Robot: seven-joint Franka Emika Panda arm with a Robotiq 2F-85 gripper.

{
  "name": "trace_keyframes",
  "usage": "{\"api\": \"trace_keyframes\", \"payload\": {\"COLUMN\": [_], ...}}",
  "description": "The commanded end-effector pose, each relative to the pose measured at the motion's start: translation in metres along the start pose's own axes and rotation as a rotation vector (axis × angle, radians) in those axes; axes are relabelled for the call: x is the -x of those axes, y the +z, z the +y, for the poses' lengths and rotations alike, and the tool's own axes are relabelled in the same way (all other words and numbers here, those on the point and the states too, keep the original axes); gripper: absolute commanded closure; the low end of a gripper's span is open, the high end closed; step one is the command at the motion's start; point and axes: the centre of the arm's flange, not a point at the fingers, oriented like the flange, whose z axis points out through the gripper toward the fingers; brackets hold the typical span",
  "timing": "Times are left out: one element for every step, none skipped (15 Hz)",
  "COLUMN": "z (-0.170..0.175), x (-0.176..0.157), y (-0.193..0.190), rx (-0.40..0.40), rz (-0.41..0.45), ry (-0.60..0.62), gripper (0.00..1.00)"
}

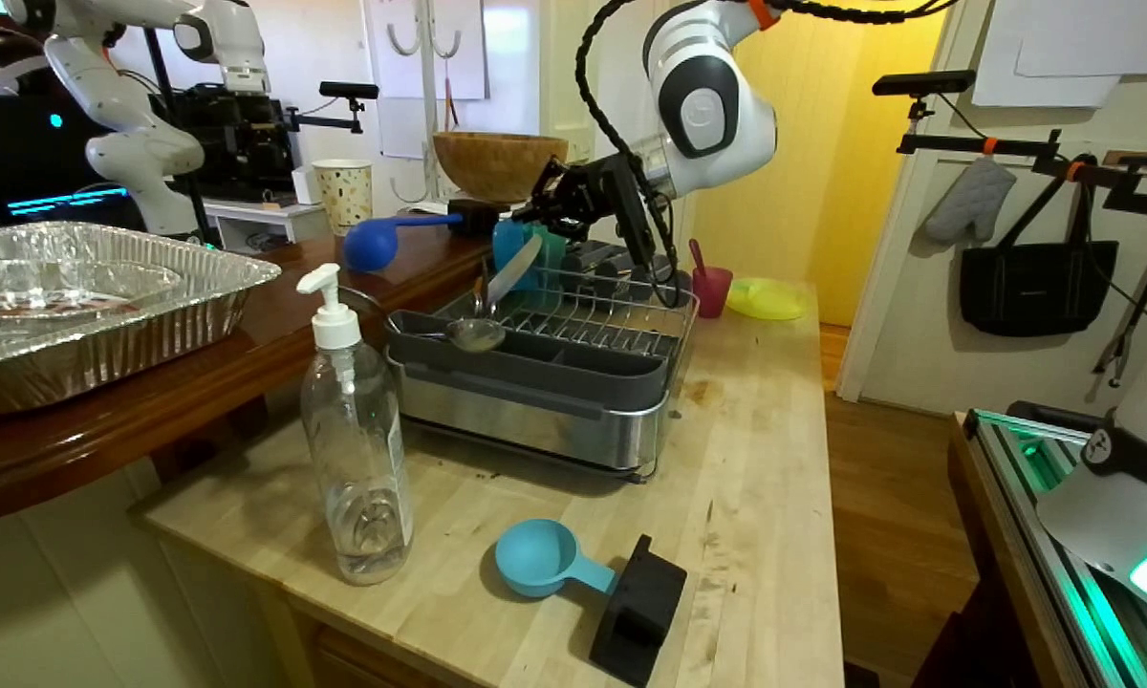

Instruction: Move the bowl backwards

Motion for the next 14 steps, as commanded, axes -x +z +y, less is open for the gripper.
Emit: {"api": "trace_keyframes", "payload": {"z": [0.015,0.017,0.018,0.019,0.018,0.017,0.018,0.018,0.018,0.017,0.013,0.011,0.009,0.008], "x": [0.016,0.017,0.019,0.019,0.018,0.019,0.019,0.019,0.021,0.022,0.026,0.029,0.032,0.034], "y": [0.005,0.005,0.006,0.008,0.009,0.01,0.012,0.013,0.015,0.016,0.017,0.017,0.018,0.018], "rx": [0.018,0.024,0.027,0.03,0.029,0.03,0.032,0.036,0.042,0.044,0.046,0.049,0.059,0.066], "rz": [0.068,0.075,0.078,0.075,0.076,0.079,0.082,0.086,0.082,0.083,0.082,0.077,0.078,0.077], "ry": [0.014,0.02,0.023,0.02,0.023,0.025,0.029,0.033,0.04,0.043,0.041,0.04,0.033,0.025], "gripper": [0.99,0.99,0.99,0.99,0.99,0.99,0.99,0.99,0.99,0.99,0.99,0.99,0.99,0.99]}}
